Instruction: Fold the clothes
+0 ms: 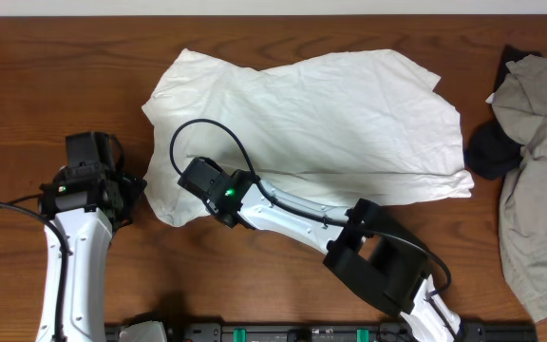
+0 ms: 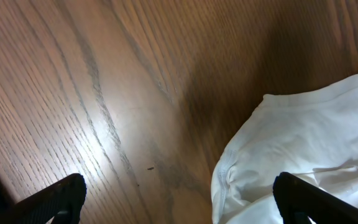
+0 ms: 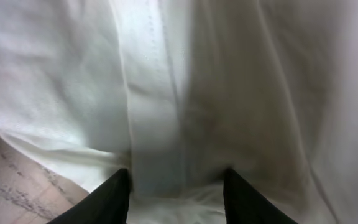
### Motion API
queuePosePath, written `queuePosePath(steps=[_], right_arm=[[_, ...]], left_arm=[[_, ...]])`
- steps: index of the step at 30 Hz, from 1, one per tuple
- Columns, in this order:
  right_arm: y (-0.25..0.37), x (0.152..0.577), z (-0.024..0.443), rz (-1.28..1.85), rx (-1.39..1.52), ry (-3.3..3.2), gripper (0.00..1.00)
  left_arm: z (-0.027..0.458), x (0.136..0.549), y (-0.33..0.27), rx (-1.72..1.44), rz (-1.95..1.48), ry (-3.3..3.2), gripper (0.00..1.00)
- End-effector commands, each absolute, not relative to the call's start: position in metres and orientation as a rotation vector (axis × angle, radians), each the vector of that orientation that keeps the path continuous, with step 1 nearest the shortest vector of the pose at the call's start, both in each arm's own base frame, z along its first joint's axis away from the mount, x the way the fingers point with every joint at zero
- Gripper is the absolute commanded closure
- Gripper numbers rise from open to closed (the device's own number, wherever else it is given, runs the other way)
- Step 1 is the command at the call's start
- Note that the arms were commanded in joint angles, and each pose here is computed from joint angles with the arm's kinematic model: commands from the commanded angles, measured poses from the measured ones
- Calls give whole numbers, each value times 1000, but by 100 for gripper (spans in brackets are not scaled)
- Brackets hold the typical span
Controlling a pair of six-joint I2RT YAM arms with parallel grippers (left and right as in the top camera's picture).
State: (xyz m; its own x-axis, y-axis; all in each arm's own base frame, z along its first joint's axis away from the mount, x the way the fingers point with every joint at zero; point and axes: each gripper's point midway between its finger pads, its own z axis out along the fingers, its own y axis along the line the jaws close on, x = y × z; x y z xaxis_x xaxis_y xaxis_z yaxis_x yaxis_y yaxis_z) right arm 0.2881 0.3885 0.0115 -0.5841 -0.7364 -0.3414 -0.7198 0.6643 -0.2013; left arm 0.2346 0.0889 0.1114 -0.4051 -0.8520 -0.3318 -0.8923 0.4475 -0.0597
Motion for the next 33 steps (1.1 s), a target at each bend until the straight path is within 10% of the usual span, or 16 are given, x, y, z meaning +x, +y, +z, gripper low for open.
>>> queuePosePath(steps=[1,19,33], right_arm=[[389,297,15,-88,-1123,2464,56],[396,306,19,-36,-1032,2462,99],[369,366,35,-86,-810,2434,99]], left_arm=[[110,231,93,-1494,220,2390,2],[110,231,93,-1494,220,2390,2],[110,231,93,-1494,221,2391,2]])
